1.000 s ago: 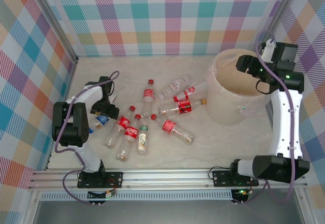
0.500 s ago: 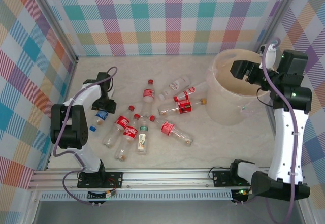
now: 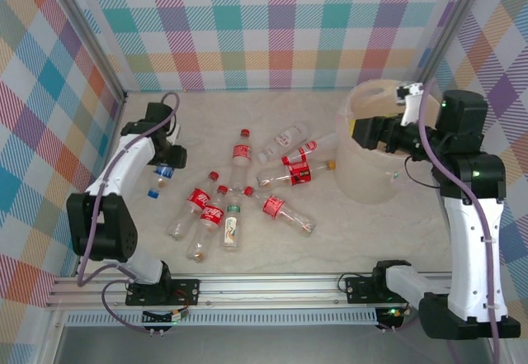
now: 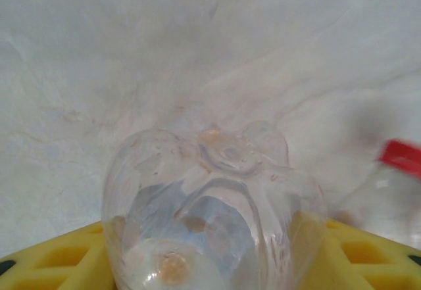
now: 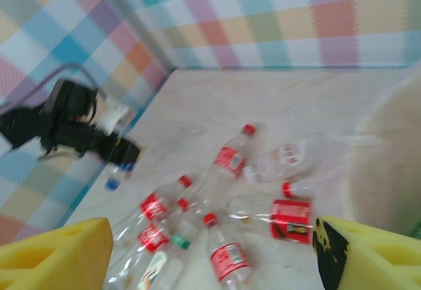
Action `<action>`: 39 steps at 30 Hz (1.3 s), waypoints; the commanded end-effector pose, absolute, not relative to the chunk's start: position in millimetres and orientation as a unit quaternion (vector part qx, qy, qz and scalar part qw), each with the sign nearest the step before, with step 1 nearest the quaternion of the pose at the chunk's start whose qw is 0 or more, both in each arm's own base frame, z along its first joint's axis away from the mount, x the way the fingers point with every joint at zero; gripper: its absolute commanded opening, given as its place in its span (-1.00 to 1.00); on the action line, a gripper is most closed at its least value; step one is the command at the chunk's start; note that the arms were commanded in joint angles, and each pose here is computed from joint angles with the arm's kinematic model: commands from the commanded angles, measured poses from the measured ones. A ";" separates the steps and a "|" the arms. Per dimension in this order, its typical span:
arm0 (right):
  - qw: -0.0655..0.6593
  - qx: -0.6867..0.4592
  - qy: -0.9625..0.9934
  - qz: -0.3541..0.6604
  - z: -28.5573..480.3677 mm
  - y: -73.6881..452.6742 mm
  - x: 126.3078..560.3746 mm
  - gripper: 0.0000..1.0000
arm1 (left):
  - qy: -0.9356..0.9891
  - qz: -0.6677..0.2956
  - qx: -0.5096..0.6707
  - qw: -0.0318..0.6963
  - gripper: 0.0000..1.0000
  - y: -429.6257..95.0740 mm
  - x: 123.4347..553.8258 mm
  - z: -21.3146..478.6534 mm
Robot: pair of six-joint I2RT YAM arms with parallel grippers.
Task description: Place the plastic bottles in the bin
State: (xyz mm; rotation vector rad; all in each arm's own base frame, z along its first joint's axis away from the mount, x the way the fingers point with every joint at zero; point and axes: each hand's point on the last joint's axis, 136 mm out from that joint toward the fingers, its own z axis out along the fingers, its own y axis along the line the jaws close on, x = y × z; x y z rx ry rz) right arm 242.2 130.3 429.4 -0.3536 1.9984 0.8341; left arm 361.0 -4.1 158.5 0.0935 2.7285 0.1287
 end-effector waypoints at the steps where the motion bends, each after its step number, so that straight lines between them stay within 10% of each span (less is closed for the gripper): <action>1: 0.451 -0.200 0.790 0.363 439.9 162.3 224.1 0.58 | 0.961 -0.042 0.020 0.274 0.14 -35.8 364.6 213.1; 21: 0.383 -0.347 0.722 0.460 340.0 331.3 241.7 0.61 | 0.804 -0.490 -0.018 0.338 0.07 -183.3 350.6 328.8; 39: 0.370 -0.303 0.766 0.429 297.5 355.1 293.6 0.72 | 0.766 -0.577 0.020 0.282 0.04 -250.0 329.6 330.8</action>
